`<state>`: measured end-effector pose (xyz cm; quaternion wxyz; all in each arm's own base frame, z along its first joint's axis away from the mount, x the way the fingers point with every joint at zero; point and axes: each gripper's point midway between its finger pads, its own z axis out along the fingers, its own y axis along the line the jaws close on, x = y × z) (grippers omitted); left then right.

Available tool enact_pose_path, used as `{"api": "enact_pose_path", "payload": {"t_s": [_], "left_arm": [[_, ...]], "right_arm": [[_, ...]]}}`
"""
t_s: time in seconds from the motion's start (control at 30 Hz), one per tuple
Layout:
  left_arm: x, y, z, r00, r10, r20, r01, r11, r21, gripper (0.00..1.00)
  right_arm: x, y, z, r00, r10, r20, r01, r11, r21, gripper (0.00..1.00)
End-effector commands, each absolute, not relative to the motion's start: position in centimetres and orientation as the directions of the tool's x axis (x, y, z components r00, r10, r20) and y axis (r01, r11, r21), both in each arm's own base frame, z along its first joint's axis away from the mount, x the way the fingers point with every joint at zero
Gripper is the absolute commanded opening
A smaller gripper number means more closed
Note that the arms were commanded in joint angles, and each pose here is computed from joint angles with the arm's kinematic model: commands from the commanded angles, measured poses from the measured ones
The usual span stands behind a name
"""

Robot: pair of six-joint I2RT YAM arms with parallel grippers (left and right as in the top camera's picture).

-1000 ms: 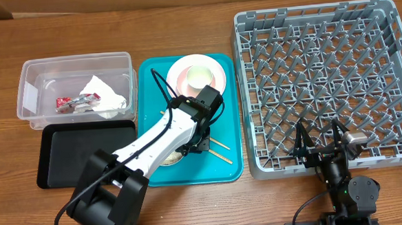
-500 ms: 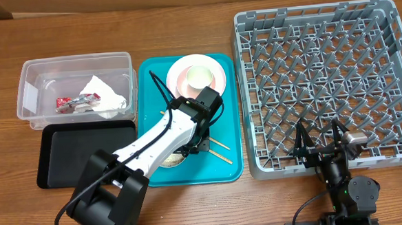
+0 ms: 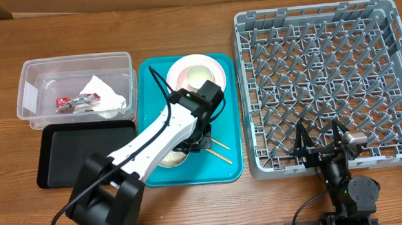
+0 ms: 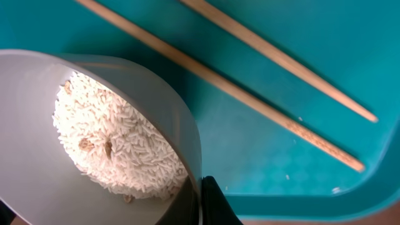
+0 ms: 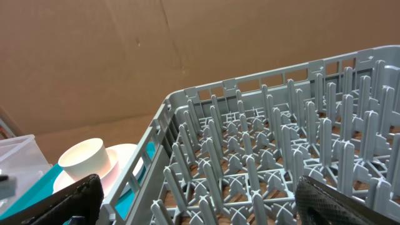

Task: Sort waste into correct bins and load items into the dishwasher
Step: 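Reach the left gripper to the rice bowl rim and grasp it, then lift the rice bowl with the left gripper over the black tray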

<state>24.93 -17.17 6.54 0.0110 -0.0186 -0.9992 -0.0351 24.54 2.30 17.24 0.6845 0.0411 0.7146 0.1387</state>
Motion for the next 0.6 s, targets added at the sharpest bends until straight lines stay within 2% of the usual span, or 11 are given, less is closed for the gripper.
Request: {"api": "enact_pose_path", "payload": {"t_s": [0.0,0.33,0.57], "left_arm": [[25.8,-17.0,10.4,-0.997,0.044,-0.067,0.042,0.999,0.030,0.04],[25.9,-11.0,14.7,-0.991,-0.103,-0.089,-0.099,0.994,-0.047,0.04],[26.5,-6.0,15.8,-0.968,-0.233,-0.098,-0.227,0.971,-0.070,0.04]], "right_arm": [[24.6,2.2,16.9,-0.064,0.253,-0.965,-0.125,0.958,0.259,1.00],[24.6,2.2,16.9,-0.064,0.253,-0.965,-0.125,0.958,0.259,1.00],[24.6,2.2,16.9,-0.064,0.253,-0.965,-0.125,0.958,0.259,1.00]]}}
